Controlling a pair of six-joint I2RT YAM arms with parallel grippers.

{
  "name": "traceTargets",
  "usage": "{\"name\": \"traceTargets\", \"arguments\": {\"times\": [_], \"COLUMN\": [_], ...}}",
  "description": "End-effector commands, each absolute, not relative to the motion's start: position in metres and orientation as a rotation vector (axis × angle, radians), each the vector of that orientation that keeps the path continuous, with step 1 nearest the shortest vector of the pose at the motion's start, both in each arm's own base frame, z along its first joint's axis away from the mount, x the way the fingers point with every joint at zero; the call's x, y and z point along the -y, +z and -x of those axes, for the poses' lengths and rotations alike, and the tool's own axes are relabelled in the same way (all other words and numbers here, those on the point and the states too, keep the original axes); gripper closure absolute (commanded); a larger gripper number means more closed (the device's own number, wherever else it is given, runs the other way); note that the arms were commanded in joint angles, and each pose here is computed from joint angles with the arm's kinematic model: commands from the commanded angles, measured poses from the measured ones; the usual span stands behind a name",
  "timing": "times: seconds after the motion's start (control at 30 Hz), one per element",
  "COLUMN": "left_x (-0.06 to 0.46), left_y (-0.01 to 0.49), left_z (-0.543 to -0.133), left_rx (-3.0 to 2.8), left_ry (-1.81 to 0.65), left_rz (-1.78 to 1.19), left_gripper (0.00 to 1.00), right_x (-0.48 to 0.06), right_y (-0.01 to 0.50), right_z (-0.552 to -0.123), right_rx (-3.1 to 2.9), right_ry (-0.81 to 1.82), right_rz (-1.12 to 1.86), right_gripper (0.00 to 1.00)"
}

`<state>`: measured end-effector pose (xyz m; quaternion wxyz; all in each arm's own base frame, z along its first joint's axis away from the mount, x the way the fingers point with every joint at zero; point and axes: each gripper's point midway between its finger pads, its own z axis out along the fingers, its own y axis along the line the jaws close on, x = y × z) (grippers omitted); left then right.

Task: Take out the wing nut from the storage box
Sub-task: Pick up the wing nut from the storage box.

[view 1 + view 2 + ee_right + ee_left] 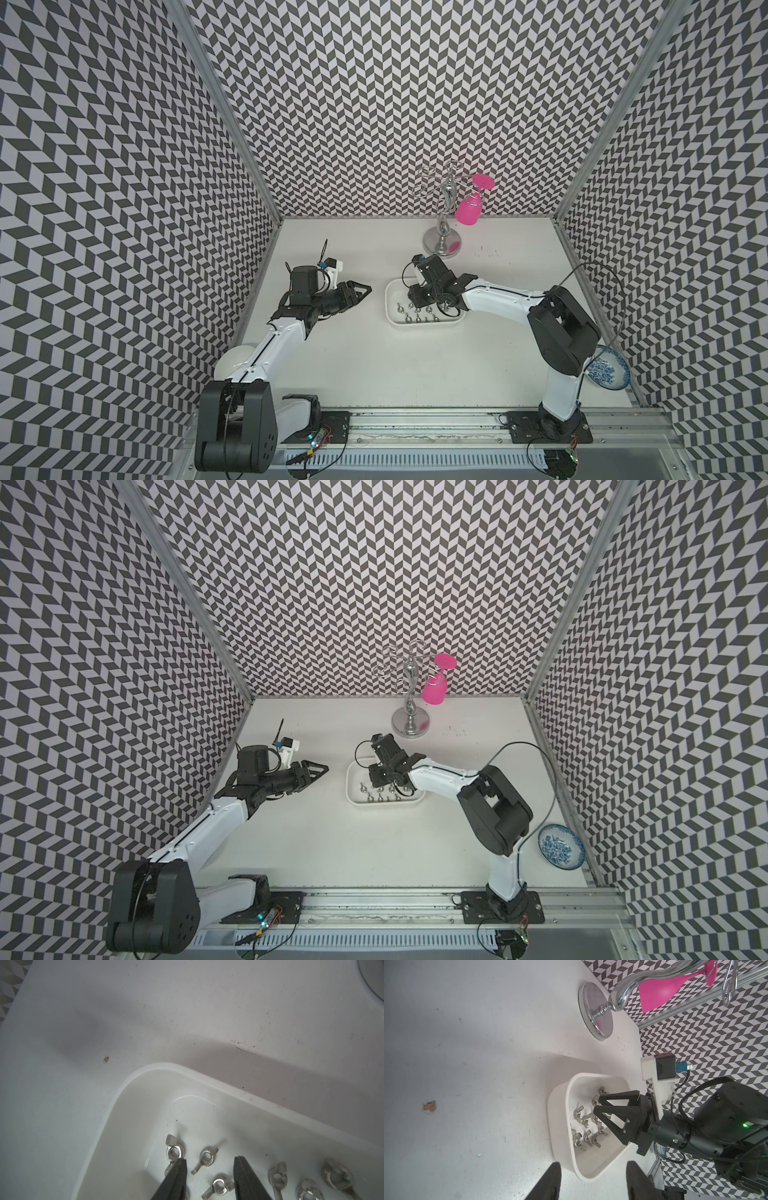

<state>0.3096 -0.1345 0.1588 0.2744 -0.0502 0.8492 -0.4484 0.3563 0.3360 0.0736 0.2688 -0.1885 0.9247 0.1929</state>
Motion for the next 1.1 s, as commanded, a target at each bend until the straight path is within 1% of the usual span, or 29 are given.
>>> {"name": "traceTargets", "arguments": {"times": [0.0, 0.3, 0.63, 0.87, 1.07], "left_x": [0.136, 0.136, 0.136, 0.135, 0.135], "left_y": [0.152, 0.146, 0.146, 0.144, 0.144], "left_z": [-0.304, -0.299, -0.300, -0.300, -0.301], "left_rx": [-2.300, -2.310, -2.316, -2.318, -2.317], "left_ry": [-1.221, -1.222, -1.217, -1.214, -1.212], "left_rz": [0.111, 0.104, 0.097, 0.098, 0.097], "left_gripper": [0.46, 0.47, 0.47, 0.47, 0.47], "right_x": [-0.343, -0.341, -0.349, -0.349, -0.350], "right_y": [0.069, 0.048, 0.031, 0.025, 0.021], "right_z": [-0.358, -0.348, -0.348, -0.347, -0.351], "right_rx": [-2.510, -2.569, -2.603, -2.613, -2.612], "right_ry": [0.549, 0.540, 0.532, 0.527, 0.508], "right_rz": [0.490, 0.484, 0.500, 0.503, 0.507], "right_gripper": [0.57, 0.57, 0.58, 0.64, 0.71]}}
